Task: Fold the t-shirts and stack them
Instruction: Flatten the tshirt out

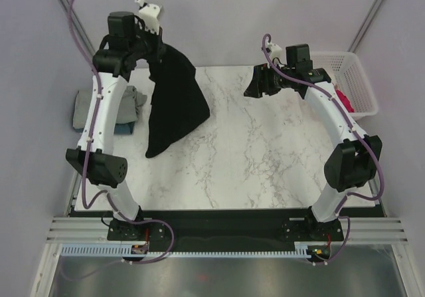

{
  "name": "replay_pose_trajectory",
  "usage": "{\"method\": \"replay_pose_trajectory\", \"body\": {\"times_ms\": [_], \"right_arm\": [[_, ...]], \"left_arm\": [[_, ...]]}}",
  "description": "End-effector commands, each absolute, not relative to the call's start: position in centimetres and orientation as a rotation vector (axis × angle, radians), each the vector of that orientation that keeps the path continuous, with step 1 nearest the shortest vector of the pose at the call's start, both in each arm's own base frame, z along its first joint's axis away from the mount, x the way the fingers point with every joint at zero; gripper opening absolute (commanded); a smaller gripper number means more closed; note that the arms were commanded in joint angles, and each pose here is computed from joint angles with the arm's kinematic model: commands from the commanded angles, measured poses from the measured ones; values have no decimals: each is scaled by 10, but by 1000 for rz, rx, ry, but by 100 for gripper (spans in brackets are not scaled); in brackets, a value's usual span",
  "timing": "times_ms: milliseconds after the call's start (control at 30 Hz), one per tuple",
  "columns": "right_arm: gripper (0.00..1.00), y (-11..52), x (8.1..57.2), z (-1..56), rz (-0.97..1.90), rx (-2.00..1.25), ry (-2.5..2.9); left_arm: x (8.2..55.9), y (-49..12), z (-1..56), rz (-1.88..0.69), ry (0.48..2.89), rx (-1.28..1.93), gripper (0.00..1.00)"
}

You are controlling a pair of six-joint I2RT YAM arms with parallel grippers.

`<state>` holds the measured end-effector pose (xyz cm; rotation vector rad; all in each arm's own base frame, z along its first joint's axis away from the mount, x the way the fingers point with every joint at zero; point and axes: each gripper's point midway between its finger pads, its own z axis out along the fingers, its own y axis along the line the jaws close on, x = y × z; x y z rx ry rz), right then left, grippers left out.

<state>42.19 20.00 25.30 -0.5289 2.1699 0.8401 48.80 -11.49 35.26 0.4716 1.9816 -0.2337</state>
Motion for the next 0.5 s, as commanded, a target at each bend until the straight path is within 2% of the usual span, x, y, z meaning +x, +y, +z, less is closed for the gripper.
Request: {"method": "replay_pose_trajectory", "body": {"times_ms": [0,67,233,267,300,333,367,467], "right_arm": [[73,199,428,274,793,-564,2099],[73,196,430,272,775,-555,2104],[74,186,436,272,718,-524,2113],[74,180,440,274,691,-506,2113],[73,176,442,273,680,-493,2118],[74,171,446,277,667,-475,2111],[74,162,451,276,647,-443,2120],[74,149,465,280,613,-388,2114]], "left_arm": [[439,-152,472,-370,1648,600,2],[422,-172,474,-485,1632,648,2],[375,-231,429,-805,1738,762,4],[360,-247,419,-878,1744,825,30],[354,-253,402,-909,1784,843,52],[347,-255,399,-922,1787,855,66],[344,-255,395,-936,1803,852,74],[354,-240,391,-800,1828,796,84]]}}
